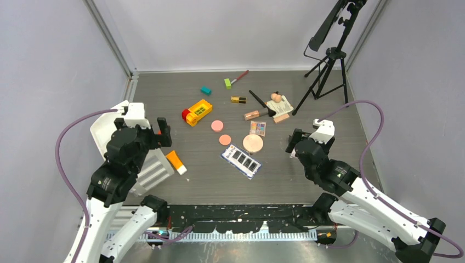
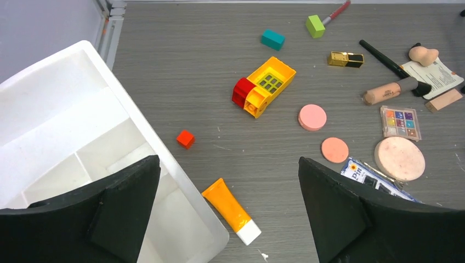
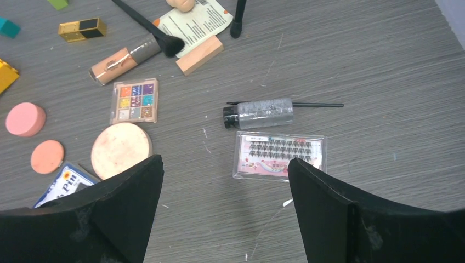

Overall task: Organize the makeup
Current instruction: Move the storage box to the center of the board.

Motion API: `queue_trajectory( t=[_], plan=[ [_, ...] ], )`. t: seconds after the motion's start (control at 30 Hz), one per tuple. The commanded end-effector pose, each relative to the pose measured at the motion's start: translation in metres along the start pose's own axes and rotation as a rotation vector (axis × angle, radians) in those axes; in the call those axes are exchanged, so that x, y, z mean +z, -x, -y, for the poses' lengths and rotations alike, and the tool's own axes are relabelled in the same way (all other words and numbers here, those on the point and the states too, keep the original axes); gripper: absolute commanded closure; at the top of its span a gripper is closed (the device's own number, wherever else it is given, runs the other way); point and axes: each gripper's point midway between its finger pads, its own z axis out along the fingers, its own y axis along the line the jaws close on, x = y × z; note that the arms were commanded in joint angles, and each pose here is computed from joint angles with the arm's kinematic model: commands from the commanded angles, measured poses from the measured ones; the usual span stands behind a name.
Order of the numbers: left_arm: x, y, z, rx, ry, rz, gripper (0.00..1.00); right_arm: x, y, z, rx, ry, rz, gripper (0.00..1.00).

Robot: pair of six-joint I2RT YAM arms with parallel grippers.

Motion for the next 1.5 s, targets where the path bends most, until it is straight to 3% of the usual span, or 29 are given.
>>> queue_trajectory(
  t=[0.0,0.3,0.63,0.97,1.13,1.3,1.47],
  plan=[
    [0.001,0.008,-0.009,-0.022,0.050,0.040,0.00,0.000,0.009,0.009,-0.014,-0.053,0.037,0.12],
    [-0.001,0.009,-0.008,-0.037,0.042,0.056,0.00,-0.003,0.011,0.011,-0.017,-0.057,0.035,0.12],
    [-0.007,0.019,-0.032,-0.072,0.178,0.072,0.00,-0.008,0.016,0.001,-0.029,-0.003,0.006,0.12],
    [-0.032,-0.009,-0.029,-0.172,0.180,-0.148,0.00,-0.007,0.005,0.001,-0.055,0.000,-0.031,0.12],
    [-0.047,-0.029,-0.012,-0.149,0.107,-0.365,0.00,-0.008,0.001,0.006,-0.027,-0.006,-0.031,0.12],
    [-0.047,-0.025,-0.008,-0.197,0.081,-0.312,0.00,-0.011,0.002,0.005,-0.014,0.023,-0.024,0.12],
    [-0.034,-0.032,-0.002,-0.163,0.076,-0.364,0.00,-0.012,-0.002,0.003,-0.005,0.042,-0.038,0.12]
  ],
)
